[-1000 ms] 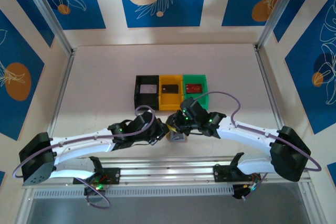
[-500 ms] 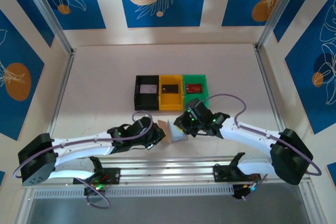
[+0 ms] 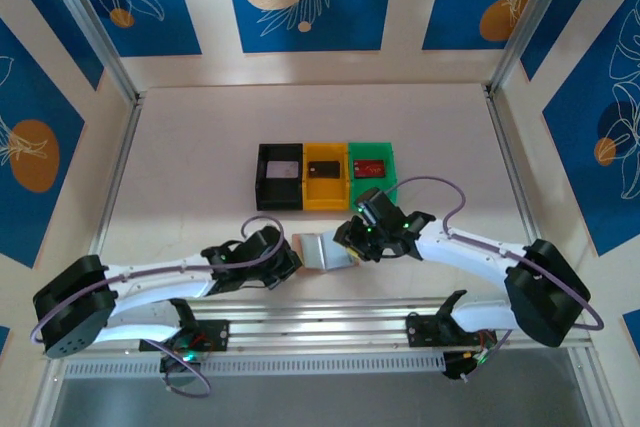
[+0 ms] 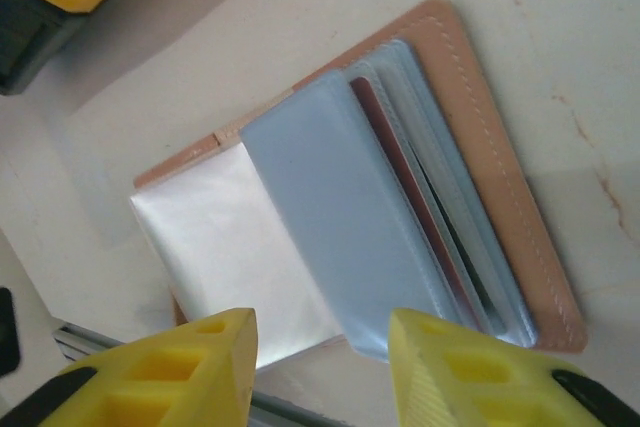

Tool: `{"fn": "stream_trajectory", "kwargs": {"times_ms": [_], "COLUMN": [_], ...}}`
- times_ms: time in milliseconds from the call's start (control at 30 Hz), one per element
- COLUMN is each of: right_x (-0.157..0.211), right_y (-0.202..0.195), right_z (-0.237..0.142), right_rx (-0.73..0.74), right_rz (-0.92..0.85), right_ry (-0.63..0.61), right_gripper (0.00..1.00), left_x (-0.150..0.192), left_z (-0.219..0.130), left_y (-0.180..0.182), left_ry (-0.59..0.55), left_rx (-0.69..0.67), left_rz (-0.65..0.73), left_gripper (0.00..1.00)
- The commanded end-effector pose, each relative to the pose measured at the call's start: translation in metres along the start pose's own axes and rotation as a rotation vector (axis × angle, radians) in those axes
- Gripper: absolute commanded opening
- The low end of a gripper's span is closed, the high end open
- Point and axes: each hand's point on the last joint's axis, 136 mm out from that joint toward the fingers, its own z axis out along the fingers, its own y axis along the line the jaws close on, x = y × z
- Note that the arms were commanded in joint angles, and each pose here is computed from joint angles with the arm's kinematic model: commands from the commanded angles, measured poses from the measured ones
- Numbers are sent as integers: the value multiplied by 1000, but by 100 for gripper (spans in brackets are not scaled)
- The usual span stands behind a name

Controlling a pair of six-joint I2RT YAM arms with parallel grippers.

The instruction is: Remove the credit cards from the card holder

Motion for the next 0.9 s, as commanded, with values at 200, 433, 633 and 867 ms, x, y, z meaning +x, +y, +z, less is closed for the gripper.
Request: {"fn": "stream_trajectory", "kwargs": {"times_ms": [200, 433, 633, 867], "right_x": [4, -4, -19, -22], "right_y": [1, -4, -9, 2], "right_z": [14, 16, 3, 1], "right_rx": [12, 41, 106, 56], "right_rz": [-79, -129, -201, -251], "right_ry": [52, -12, -102, -105], "right_gripper": [43, 43, 44, 44], "left_x": [-8, -6, -10, -13], "left_z": [21, 29, 22, 18], "left_y": [20, 28, 37, 38], "left_ry": [73, 89, 70, 64], "left_rx": [-94, -134, -185, -237], "left_rz": [81, 96, 123, 173], "left_gripper": [0, 0, 0, 0]}}
